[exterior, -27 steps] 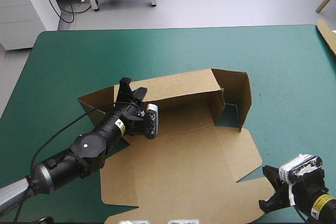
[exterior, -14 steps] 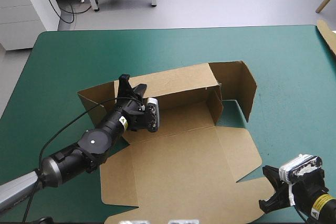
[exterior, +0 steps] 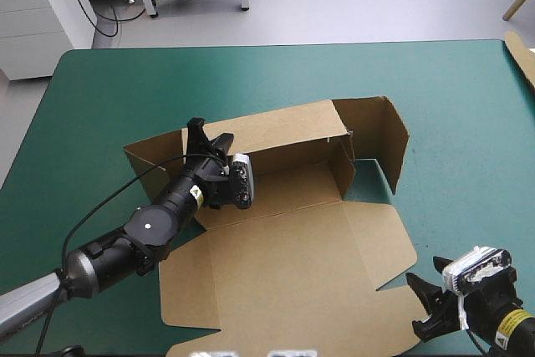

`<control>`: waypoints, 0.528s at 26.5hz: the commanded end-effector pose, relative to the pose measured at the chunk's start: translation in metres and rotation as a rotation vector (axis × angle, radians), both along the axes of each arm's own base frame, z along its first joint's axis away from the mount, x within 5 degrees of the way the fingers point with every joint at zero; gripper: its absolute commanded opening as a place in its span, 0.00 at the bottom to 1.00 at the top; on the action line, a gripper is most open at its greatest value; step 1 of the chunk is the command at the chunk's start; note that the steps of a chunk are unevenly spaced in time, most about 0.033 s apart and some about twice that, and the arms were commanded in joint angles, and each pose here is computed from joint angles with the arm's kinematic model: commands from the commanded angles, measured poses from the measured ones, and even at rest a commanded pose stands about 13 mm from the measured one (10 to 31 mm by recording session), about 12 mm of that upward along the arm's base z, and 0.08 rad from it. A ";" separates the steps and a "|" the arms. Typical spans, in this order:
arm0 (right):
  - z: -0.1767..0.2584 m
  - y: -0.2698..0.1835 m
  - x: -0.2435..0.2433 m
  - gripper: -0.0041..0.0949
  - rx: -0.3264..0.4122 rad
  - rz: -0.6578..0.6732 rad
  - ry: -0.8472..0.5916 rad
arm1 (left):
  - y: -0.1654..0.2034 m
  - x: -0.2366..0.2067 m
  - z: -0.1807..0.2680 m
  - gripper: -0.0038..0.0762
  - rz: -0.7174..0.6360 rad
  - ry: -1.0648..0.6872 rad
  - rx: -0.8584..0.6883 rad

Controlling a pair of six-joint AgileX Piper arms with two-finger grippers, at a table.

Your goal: Fold the box

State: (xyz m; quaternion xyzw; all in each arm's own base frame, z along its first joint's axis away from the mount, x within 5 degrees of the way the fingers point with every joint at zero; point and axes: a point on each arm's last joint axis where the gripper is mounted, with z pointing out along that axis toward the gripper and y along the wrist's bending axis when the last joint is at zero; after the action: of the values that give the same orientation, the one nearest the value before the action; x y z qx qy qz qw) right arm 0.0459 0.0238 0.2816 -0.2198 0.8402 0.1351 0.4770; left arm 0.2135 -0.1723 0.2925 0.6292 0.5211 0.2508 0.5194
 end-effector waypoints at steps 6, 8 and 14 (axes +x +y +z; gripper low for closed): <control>0.013 0.002 0.003 0.56 0.032 0.007 -0.080 | -0.006 -0.003 0.008 0.04 -0.055 0.025 -0.066; 0.013 0.002 0.003 0.56 0.034 0.007 -0.083 | -0.006 -0.004 0.008 0.04 -0.059 0.027 -0.067; 0.019 -0.002 0.004 0.56 0.015 -0.019 -0.112 | -0.005 -0.003 0.008 0.04 -0.039 0.030 -0.073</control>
State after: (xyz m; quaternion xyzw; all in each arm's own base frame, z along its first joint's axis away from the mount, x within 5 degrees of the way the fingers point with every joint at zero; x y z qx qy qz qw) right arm 0.0468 0.0226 0.2819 -0.2215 0.8388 0.1252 0.4813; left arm 0.2138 -0.1723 0.2921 0.6314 0.5210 0.2443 0.5199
